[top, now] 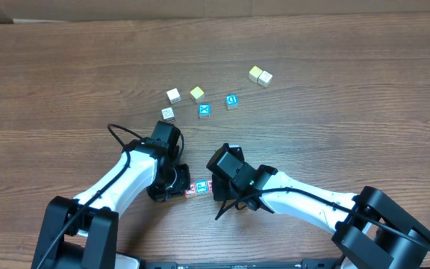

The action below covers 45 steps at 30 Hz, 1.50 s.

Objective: Flip 3 blocks

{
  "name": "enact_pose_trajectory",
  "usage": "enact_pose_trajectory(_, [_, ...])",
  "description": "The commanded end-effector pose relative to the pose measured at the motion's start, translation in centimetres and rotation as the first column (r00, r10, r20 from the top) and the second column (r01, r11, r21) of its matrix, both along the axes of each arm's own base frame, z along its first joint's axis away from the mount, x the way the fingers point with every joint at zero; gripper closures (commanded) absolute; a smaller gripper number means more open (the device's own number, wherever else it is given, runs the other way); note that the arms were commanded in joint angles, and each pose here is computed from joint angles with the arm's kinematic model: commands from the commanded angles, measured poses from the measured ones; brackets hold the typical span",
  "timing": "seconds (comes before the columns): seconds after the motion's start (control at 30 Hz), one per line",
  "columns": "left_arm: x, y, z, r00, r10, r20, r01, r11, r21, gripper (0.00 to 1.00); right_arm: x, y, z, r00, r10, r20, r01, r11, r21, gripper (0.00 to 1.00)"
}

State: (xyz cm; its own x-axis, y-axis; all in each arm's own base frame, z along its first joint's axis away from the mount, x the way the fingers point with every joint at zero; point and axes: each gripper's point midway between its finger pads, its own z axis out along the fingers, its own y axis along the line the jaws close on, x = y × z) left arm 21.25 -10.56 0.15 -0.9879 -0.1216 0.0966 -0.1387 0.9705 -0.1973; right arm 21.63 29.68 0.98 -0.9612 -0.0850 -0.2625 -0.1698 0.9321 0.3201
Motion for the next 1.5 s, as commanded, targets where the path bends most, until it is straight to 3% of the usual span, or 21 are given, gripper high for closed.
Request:
enact_pose_trajectory(0.0, [-1.1,-3.0,0.6,0.999,-0.007,-0.053,-0.001,0.989,-0.145,0.96,-0.5,2.1,0.9,0.997,0.079,0.002,-0.079,0.994,0.075,0.96])
enact_pose_trajectory(1.47, [-2.3,-4.5,1.2,0.97,0.161,-0.184,-0.194,0.965,-0.176,0.96,0.1,2.6,0.3,0.99,0.135,0.036,-0.137,0.988,0.076,0.96])
